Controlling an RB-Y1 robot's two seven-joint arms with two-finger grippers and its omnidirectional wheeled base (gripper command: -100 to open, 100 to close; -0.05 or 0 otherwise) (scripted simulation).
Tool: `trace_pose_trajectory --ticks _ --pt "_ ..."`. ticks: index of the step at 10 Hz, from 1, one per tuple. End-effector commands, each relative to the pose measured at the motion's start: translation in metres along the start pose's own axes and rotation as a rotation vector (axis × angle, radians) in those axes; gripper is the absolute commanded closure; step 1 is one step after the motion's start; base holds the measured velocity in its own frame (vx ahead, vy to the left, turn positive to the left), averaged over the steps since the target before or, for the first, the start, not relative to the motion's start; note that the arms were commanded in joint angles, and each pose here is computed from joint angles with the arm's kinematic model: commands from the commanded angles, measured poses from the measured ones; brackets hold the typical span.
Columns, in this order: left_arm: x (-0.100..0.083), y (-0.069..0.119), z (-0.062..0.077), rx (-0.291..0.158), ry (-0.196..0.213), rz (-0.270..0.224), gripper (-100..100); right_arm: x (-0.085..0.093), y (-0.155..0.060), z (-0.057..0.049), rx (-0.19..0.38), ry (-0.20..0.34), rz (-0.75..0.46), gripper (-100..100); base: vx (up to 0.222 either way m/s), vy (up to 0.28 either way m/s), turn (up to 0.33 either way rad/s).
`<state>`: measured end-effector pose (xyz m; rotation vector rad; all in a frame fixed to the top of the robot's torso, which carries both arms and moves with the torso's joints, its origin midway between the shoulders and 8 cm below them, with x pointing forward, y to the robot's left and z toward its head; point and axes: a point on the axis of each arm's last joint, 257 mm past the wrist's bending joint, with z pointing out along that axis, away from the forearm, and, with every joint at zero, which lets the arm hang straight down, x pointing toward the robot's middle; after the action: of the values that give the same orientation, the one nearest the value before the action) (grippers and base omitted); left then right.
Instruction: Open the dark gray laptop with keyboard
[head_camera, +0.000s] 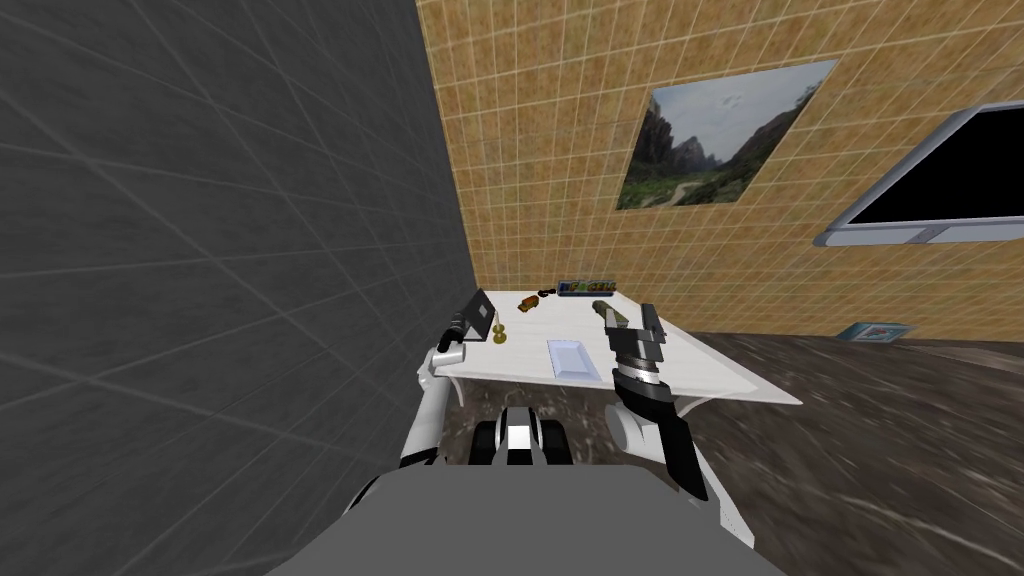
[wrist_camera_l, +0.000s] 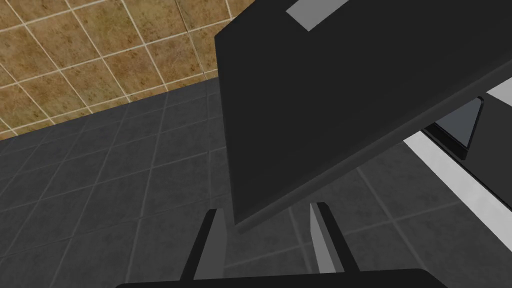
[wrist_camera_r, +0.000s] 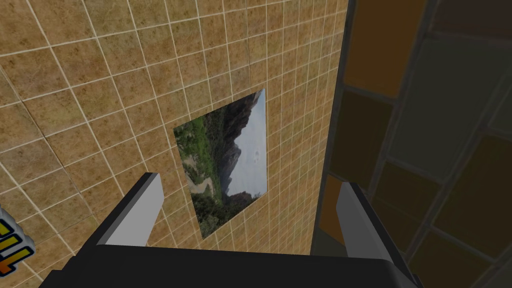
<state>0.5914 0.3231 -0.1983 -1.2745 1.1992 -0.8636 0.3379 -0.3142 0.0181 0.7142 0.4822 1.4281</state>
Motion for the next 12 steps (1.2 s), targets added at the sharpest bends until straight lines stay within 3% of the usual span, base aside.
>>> trace_pose_trajectory --ticks 1,9,10,11,12 --pt "0.006 0.012 0.001 -0.023 0.015 -0.075 100 0.0 0.0 0.0 0.0 0.0 0.0 0 -0.002 0.072 0.023" --pt "0.029 0.062 -0.001 -0.123 0.054 -0.356 100 0.0 0.0 0.0 0.0 0.0 0.0 0 0.015 0.095 -0.003" --pt "0.026 0.057 -0.002 -0.113 0.051 -0.33 100 0.0 0.0 0.0 0.0 0.0 0.0 0 0.006 0.045 0.001" --pt "0.031 0.072 -0.005 -0.133 0.057 -0.401 100 0.0 0.0 0.0 0.0 0.0 0.0 0 0.014 0.075 -0.068" --pt "0.033 0.079 -0.007 -0.14 0.059 -0.434 100 0.0 0.0 0.0 0.0 0.0 0.0 0 0.006 0.113 -0.078"
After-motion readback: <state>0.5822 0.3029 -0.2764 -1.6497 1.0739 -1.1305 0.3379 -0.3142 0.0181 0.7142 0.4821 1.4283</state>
